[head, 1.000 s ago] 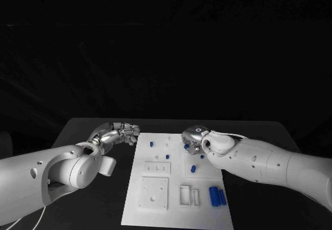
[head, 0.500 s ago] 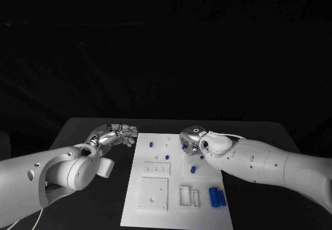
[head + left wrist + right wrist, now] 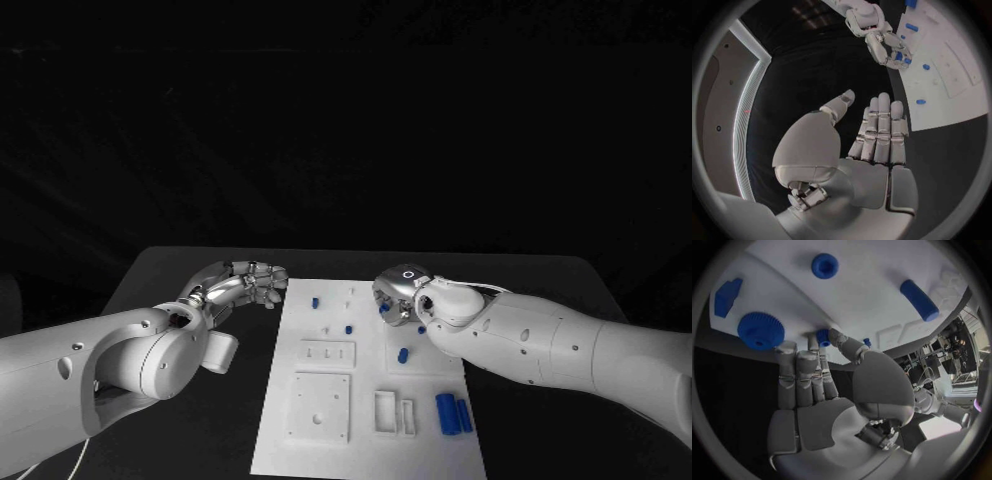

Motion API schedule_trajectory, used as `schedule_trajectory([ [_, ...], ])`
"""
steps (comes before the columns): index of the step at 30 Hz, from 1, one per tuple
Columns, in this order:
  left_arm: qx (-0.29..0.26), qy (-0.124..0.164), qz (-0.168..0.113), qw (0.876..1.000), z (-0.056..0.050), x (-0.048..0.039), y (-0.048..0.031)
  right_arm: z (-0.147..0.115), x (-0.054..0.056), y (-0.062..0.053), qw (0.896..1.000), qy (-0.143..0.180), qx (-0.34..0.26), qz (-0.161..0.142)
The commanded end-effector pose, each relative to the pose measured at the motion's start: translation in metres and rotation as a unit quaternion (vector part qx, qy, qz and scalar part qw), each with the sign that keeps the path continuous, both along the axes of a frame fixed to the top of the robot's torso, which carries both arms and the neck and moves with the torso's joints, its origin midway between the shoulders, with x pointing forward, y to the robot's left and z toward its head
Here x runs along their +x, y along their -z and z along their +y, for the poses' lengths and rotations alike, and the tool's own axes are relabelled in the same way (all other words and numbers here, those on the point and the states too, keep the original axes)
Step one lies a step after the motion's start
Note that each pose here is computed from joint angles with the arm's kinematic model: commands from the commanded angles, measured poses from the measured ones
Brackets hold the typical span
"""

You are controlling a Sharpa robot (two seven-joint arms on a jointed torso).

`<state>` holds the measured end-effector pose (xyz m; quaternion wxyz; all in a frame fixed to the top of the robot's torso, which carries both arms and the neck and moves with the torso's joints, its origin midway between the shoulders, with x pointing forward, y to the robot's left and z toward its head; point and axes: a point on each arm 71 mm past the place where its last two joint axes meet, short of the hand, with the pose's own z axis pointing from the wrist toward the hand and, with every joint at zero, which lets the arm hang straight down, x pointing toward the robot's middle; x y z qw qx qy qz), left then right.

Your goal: Assemble the parts on the task board

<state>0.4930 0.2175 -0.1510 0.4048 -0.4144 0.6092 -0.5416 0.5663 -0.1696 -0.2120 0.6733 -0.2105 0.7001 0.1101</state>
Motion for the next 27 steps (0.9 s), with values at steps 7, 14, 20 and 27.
schedule_trajectory([
  [7, -0.005, 0.008, 0.001, 1.0, -0.002, -0.0003, -0.0008, 0.001, -0.004, 0.003, 1.0, 0.006, 0.003, -0.017],
  [14, -0.004, 0.005, 0.0, 1.0, 0.0, 0.0003, -0.0007, 0.003, -0.003, -0.009, 0.998, 0.008, 0.032, -0.053],
  [20, -0.004, 0.004, 0.0, 1.0, 0.0, 0.0005, -0.0008, 0.008, -0.003, -0.019, 0.995, 0.009, 0.055, -0.079],
  [27, -0.003, 0.004, -0.001, 1.0, -0.001, 0.0012, -0.0008, 0.019, -0.002, -0.022, 0.994, 0.004, 0.059, -0.091],
])
